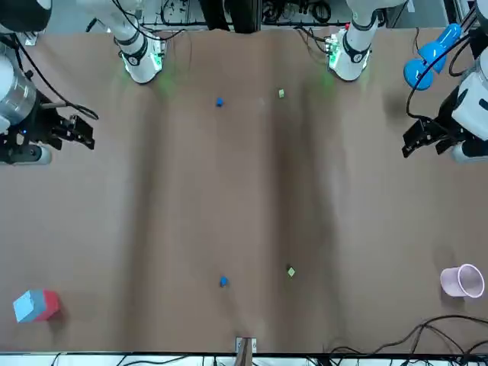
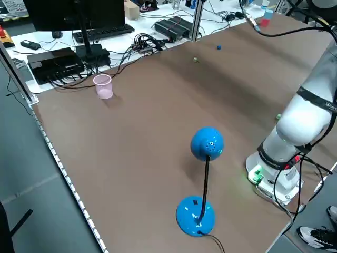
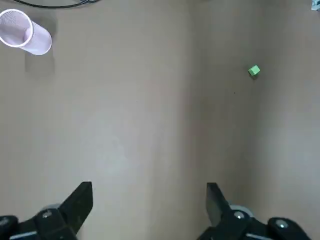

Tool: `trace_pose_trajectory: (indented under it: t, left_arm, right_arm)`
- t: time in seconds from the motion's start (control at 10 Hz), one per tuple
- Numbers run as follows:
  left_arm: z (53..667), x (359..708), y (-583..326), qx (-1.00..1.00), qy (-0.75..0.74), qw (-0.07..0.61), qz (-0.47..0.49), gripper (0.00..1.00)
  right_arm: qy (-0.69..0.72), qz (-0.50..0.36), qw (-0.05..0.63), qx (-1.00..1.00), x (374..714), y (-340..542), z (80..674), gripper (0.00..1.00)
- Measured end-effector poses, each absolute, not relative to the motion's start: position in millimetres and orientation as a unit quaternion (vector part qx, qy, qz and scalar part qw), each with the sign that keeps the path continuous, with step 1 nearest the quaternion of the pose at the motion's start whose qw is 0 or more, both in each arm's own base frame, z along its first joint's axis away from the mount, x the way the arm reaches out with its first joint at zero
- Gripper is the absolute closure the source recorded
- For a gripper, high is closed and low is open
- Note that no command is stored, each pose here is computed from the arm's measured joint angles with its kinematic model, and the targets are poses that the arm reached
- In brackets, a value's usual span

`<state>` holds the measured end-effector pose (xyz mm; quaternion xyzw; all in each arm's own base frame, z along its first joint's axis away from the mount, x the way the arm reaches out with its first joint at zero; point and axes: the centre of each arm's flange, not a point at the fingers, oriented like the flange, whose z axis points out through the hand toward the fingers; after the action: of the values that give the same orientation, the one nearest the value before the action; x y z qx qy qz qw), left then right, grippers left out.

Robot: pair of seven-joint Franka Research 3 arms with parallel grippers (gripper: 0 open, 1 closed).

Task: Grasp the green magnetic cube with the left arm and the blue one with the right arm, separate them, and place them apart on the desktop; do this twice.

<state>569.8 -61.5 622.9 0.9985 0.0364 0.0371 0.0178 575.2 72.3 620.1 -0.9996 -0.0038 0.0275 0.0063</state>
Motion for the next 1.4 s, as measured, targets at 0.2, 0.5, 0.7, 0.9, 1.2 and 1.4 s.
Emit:
trace_pose_trajectory:
  t: [0.2,0.5,0.7,0.9,1.2,1.4]
  left_arm:
    - [622.9,569.9,-60.4,0.998,0.038,0.018,0.037,0.0]
    - [622.9,570.2,-56.6,0.998,0.041,0.018,0.037,0.0]
    - [622.9,570.2,-56.6,0.998,0.041,0.018,0.037,0.0]
    - [622.9,570.2,-56.5,0.998,0.041,0.018,0.037,0.0]
    - [622.8,570.4,-54.8,0.998,0.043,0.017,0.037,0.0]
    - [622.9,570.5,-54.2,0.998,0.044,0.017,0.037,0.0]
  right_arm:
    - [-0.019,0.004,0.008,-1.0,565.2,60.5,612.2,0.01]
    - [-0.024,-0.005,0.007,-1.0,543.8,34.6,613.2,0.0]
    - [-0.018,-0.01,0.007,-1.0,541.0,25.8,626.2,0.0]
    - [-0.022,-0.01,0.006,-1.0,540.1,30.2,631.1,0.0]
    - [-0.022,0.015,0.007,-1.0,552.0,31.1,624.0,0.0]
    - [-0.021,0.018,0.008,-1.0,562.5,29.3,617.7,0.0]
